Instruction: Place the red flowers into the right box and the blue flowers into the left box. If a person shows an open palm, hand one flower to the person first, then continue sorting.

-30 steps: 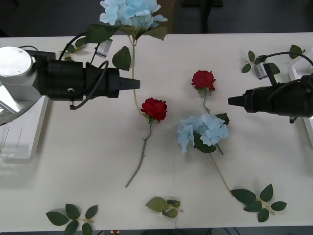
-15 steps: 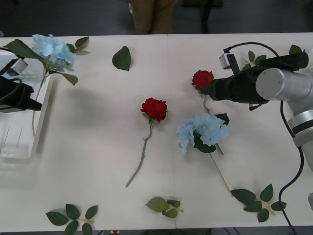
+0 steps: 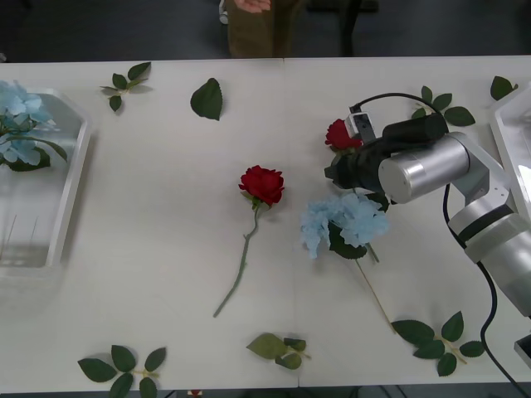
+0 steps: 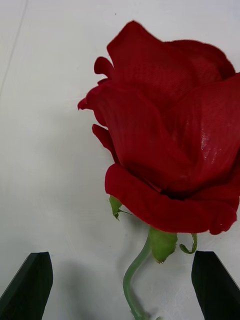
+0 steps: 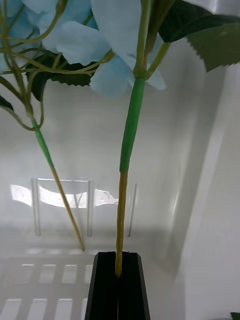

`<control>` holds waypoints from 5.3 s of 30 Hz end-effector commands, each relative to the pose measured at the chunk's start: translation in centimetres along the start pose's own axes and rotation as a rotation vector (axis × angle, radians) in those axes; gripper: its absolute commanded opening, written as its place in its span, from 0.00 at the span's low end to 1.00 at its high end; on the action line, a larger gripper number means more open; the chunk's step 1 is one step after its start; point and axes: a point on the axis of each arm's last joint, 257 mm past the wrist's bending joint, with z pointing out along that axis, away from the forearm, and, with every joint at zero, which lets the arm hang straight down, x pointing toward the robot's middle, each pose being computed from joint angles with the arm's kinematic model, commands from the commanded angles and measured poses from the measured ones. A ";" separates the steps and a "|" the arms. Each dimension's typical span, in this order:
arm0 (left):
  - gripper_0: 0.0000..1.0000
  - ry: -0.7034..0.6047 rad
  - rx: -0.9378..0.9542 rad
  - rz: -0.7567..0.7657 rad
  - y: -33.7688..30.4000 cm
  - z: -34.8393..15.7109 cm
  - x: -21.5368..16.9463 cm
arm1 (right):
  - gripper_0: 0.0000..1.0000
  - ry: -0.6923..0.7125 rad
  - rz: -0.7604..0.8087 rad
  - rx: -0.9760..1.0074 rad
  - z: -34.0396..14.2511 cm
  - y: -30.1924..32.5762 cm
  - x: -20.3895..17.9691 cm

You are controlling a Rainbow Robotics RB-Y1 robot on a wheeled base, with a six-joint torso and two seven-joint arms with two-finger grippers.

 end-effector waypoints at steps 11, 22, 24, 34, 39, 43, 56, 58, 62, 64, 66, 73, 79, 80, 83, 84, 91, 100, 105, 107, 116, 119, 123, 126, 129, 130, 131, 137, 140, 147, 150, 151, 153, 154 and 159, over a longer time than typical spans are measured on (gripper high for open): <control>0.00 -0.131 -0.147 0.184 9.1 0.2 -0.6 | 0.72 -0.035 -0.090 0.078 1.3 1.8 -2.1; 0.00 -0.157 -0.164 0.145 10.1 6.6 2.7 | 0.00 -0.022 -0.129 0.103 2.7 1.0 -0.3; 0.06 -0.159 -0.173 0.170 10.3 6.8 2.7 | 0.00 -0.025 -0.127 0.101 2.7 1.1 -0.3; 1.00 -0.177 -0.170 0.170 10.3 6.7 2.3 | 0.00 -0.105 -0.042 0.008 0.4 1.5 -4.1; 1.00 -0.156 -0.130 0.150 9.4 6.8 2.8 | 0.00 -0.141 0.017 -0.066 -2.4 1.9 -5.9; 1.00 -0.117 -0.034 0.136 6.7 5.8 2.6 | 0.00 -0.162 0.059 -0.143 -6.5 3.1 -7.6; 1.00 -0.165 0.365 0.446 -9.3 -2.7 -2.9 | 0.00 -0.406 -0.061 -0.338 -20.2 12.4 -15.2; 1.00 -0.197 0.434 0.521 -11.5 -3.7 -3.0 | 0.00 -0.459 -0.085 -0.374 -21.6 14.3 -16.4; 1.00 -0.336 0.632 0.723 -17.4 -5.8 -3.2 | 0.00 -0.597 -0.127 -0.436 -24.5 18.6 -19.9; 1.00 -0.396 0.698 0.770 -19.5 -6.4 -3.3 | 0.00 -0.650 -0.140 -0.431 -25.2 19.5 -21.2; 1.00 -0.455 0.818 0.761 -22.8 -7.2 -3.3 | 0.00 -0.727 -0.169 -0.395 -26.0 20.7 -22.8; 1.00 -0.538 1.136 0.683 -31.5 -8.9 -2.2 | 0.00 -0.859 -0.109 -0.376 -25.9 23.0 -26.4; 1.00 -0.542 1.294 0.651 -38.2 -7.7 -0.5 | 0.00 -0.913 -0.060 -0.344 -24.6 22.8 -28.2; 1.00 -0.538 1.306 0.648 -39.2 -7.2 -0.2 | 0.00 -0.911 -0.050 -0.337 -24.4 22.5 -28.4; 1.00 -0.521 1.318 0.634 -41.6 -6.0 0.3 | 0.00 -0.900 -0.021 -0.334 -23.8 22.1 -28.6; 1.00 -0.514 1.320 0.633 -42.4 -5.6 0.4 | 0.00 -0.895 -0.008 -0.334 -23.6 21.9 -28.6; 1.00 -0.491 1.320 0.637 -44.6 -4.7 0.8 | 0.00 -0.882 0.029 -0.329 -22.9 20.9 -28.8; 1.00 -0.477 1.328 0.643 -44.7 -4.6 1.3 | 0.00 -0.879 0.042 -0.336 -22.9 20.8 -28.7; 1.00 -0.479 1.327 0.642 -44.7 -4.6 1.2 | 0.00 -0.876 0.046 -0.342 -22.9 20.9 -28.7; 1.00 -0.478 1.327 0.640 -44.6 -4.6 1.2 | 0.00 -0.877 0.045 -0.343 -22.9 20.9 -28.7; 1.00 -0.482 1.327 0.636 -44.5 -4.7 1.1 | 0.00 -0.871 0.051 -0.352 -22.8 21.1 -28.6; 1.00 -0.479 1.323 0.637 -44.3 -4.6 1.1 | 0.00 -0.871 0.051 -0.352 -22.8 21.1 -28.6; 1.00 -0.480 1.324 0.636 -44.2 -4.7 1.1 | 0.00 -0.870 0.052 -0.354 -22.8 21.1 -28.6; 1.00 -0.481 1.323 0.636 -44.2 -4.7 1.0 | 0.62 -0.866 0.056 -0.362 -22.8 21.3 -28.5; 1.00 -0.482 1.321 0.635 -44.2 -4.7 1.0 | 0.99 -0.864 0.060 -0.366 -22.8 21.3 -28.5; 1.00 -0.481 1.323 0.636 -44.2 -4.7 1.0 | 1.00 -0.862 0.059 -0.368 -22.8 21.4 -28.5; 1.00 -0.482 1.321 0.635 -44.2 -4.7 1.0 | 1.00 -0.862 0.062 -0.370 -22.8 21.4 -28.5; 1.00 -0.481 1.321 0.636 -44.2 -4.7 1.0 | 1.00 -0.860 0.065 -0.373 -22.8 21.4 -28.5; 1.00 -0.480 1.321 0.634 -44.1 -4.6 1.1 | 1.00 -0.856 0.065 -0.377 -22.7 21.4 -28.4; 1.00 -0.481 1.320 0.637 -44.2 -4.6 1.0 | 1.00 -0.787 0.077 -0.437 -23.2 18.7 -26.5; 1.00 -0.478 1.321 0.638 -44.2 -4.6 1.1 | 1.00 -0.702 0.092 -0.470 -23.2 15.9 -24.0; 1.00 -0.479 1.322 0.639 -44.2 -4.7 1.1 | 1.00 -0.682 0.095 -0.475 -23.3 15.2 -23.4; 1.00 -0.479 1.324 0.638 -44.2 -4.7 1.1 | 1.00 -0.635 0.103 -0.474 -23.2 13.6 -22.0; 1.00 -0.477 1.324 0.639 -44.2 -4.6 1.2 | 1.00 -0.610 0.110 -0.470 -23.0 12.6 -21.2; 1.00 -0.476 1.327 0.641 -44.2 -4.7 1.2 | 1.00 -0.463 0.205 -0.456 -23.1 7.0 -16.5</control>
